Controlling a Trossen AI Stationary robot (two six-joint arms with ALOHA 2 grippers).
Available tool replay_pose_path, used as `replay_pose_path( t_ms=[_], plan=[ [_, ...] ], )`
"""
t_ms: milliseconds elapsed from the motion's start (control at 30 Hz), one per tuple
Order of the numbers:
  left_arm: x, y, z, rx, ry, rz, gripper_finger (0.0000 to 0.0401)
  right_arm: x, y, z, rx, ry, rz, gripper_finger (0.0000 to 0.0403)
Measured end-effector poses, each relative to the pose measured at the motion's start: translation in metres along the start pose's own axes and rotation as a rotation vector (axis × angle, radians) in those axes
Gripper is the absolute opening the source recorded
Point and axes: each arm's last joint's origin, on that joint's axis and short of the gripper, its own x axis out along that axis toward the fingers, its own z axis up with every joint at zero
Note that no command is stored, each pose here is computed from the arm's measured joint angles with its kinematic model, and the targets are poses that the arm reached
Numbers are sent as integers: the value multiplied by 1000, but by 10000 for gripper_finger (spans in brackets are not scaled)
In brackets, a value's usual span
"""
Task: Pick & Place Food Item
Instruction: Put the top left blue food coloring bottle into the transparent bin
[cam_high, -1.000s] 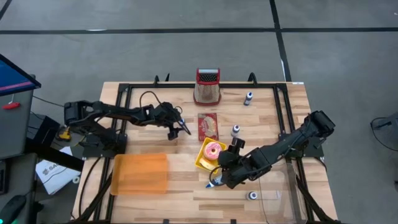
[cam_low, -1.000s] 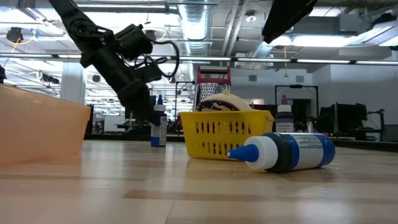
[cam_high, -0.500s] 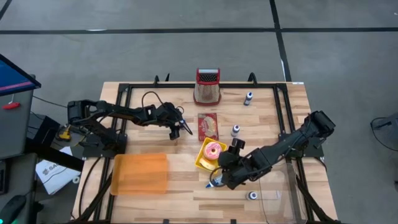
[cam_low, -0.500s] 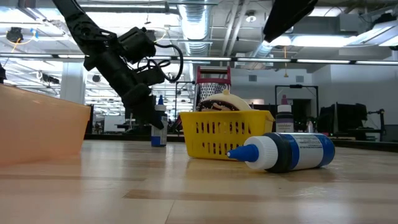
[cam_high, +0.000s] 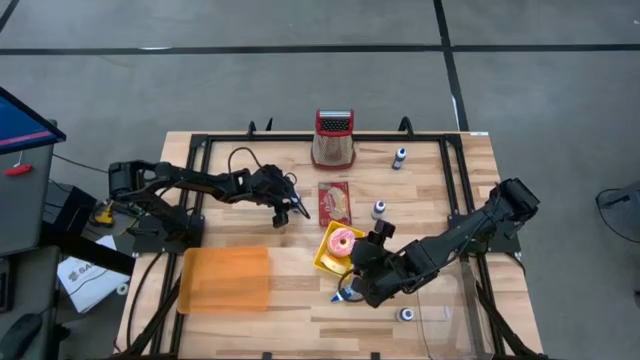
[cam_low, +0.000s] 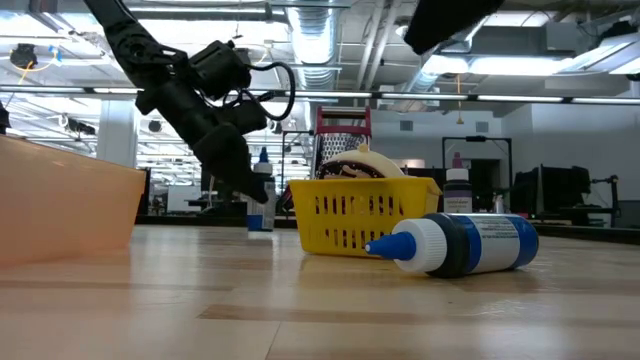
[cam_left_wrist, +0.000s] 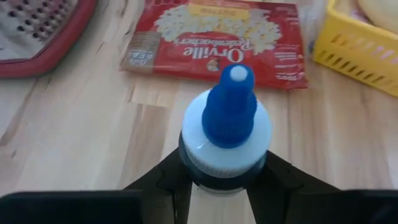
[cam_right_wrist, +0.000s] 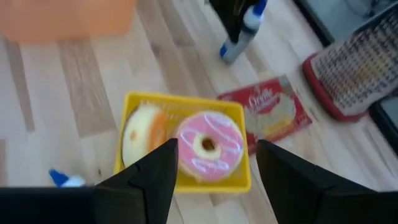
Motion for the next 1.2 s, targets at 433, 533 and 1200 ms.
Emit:
replay_pose_path(
  t_ms=[433, 533, 1200],
  plan=[
    [-49, -58, 30, 137, -210, -197, 116, -1, 15, 28, -173, -219, 119, 210],
    [-69, -75, 34, 173, -268, -212, 114, 2, 12, 34, -181, -244, 115, 210],
    [-98, -115, 35, 182, -362, -183, 116, 44, -36, 80, -116, -214, 344, 210]
  ],
)
